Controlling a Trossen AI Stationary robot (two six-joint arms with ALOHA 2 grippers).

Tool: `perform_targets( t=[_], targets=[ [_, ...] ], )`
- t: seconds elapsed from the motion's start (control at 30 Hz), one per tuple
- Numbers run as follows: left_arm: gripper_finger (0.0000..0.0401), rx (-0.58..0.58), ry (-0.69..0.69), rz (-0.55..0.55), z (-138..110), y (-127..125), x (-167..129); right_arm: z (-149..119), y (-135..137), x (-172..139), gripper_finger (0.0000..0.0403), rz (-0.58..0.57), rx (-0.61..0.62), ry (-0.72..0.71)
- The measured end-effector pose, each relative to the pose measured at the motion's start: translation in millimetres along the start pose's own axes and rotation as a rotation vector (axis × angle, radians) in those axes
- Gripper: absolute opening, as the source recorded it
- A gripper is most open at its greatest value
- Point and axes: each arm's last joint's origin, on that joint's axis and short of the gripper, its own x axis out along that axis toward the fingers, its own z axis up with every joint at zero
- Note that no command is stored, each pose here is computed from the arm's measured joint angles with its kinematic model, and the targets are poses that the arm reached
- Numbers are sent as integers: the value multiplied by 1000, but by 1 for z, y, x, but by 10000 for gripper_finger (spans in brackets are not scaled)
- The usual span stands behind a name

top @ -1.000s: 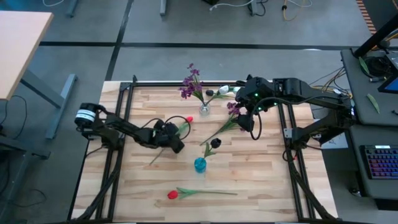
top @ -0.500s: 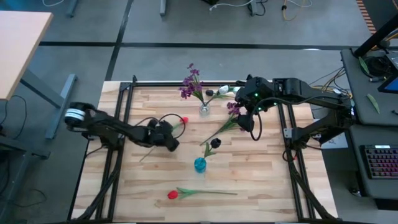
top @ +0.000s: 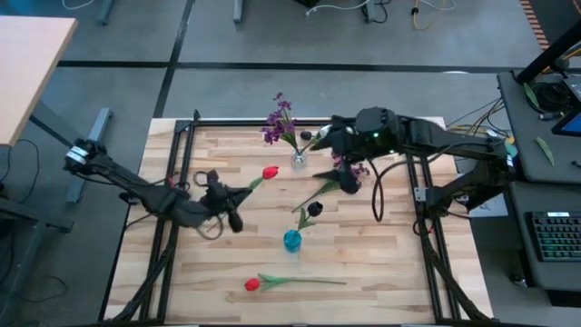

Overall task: Sort flowers into vase by color
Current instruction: Put the top red flower into the blue vase

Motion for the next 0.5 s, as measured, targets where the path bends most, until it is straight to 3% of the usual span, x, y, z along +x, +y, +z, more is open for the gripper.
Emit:
perform_targets(
  t=[0.13, 0.3, 0.5],
  targets=[
    [0, -4, -229, -133, 33, -14, -15, 11, 12, 28, 341, 173, -99, -130],
    [0, 70, -416, -312, 48, -27, -19, 13, 29, 65, 341, 211, -175, -195],
    [0, 82, -473, -310, 47, -34, -14, 15, 31, 94, 341, 163, -165, -268]
  ],
)
